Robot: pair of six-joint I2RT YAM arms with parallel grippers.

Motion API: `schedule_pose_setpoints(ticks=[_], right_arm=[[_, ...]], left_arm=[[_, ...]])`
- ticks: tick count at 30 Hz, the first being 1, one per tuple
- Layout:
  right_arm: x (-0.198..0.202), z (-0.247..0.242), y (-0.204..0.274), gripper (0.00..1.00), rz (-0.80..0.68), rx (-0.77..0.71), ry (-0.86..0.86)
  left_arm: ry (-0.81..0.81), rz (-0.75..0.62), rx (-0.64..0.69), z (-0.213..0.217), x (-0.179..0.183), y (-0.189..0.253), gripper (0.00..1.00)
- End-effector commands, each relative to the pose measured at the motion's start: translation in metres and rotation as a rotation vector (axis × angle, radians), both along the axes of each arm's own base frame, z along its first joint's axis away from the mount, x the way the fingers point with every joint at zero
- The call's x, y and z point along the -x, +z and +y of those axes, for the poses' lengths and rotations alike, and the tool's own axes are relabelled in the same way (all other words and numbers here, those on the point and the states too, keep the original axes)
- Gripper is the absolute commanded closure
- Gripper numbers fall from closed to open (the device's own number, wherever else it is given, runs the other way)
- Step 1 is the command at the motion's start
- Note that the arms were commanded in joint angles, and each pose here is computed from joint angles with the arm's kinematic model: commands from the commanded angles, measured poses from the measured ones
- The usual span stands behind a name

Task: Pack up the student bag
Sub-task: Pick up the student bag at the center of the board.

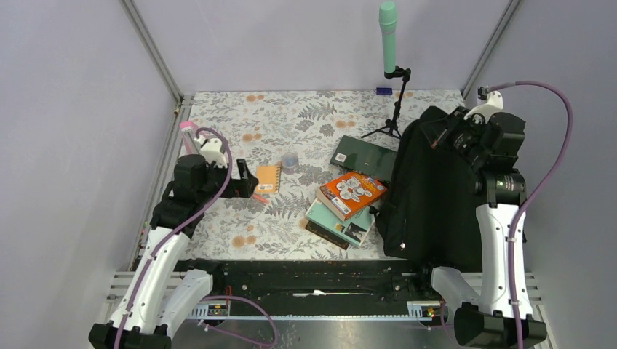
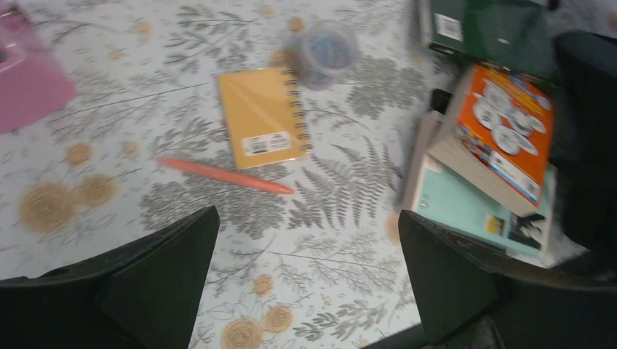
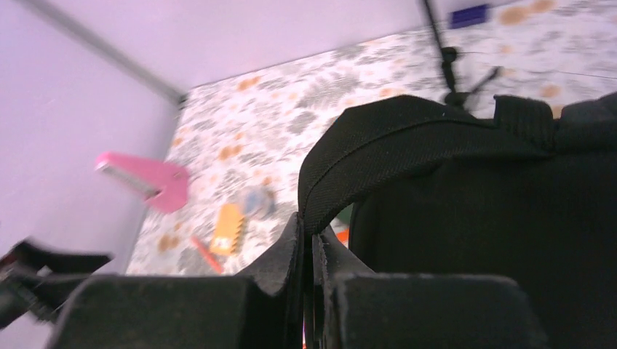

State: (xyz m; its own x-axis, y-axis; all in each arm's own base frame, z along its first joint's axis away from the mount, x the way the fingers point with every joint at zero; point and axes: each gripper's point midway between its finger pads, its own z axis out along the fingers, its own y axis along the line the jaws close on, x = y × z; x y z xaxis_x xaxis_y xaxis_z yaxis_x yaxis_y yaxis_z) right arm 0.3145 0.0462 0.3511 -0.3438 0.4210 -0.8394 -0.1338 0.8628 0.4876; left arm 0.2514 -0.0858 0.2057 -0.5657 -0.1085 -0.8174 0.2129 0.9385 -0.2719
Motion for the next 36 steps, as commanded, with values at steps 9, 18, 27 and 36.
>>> schedule_pose_setpoints(ticks=[9, 18, 27, 36], right_arm=[[0.083, 0.123, 0.044, 1.00, -0.201, -0.022, 0.612], [0.121, 0.162, 0.043, 1.00, -0.221, -0.039, 0.826], [0.159, 0.158, 0.053, 1.00, -0.283, -0.063, 0.893], [0.174, 0.152, 0.055, 1.00, -0.307, -0.044, 0.892]], left_arm=[[-0.501, -0.262, 0.373, -0.137, 0.040, 0.127, 0.01], [-0.622, -0.202, 0.543, -0.230, 0.050, 0.129, 0.01], [-0.629, -0.132, 0.499, -0.285, 0.028, 0.101, 0.01], [-0.695, -0.105, 0.539, -0.330, 0.032, 0.105, 0.43]])
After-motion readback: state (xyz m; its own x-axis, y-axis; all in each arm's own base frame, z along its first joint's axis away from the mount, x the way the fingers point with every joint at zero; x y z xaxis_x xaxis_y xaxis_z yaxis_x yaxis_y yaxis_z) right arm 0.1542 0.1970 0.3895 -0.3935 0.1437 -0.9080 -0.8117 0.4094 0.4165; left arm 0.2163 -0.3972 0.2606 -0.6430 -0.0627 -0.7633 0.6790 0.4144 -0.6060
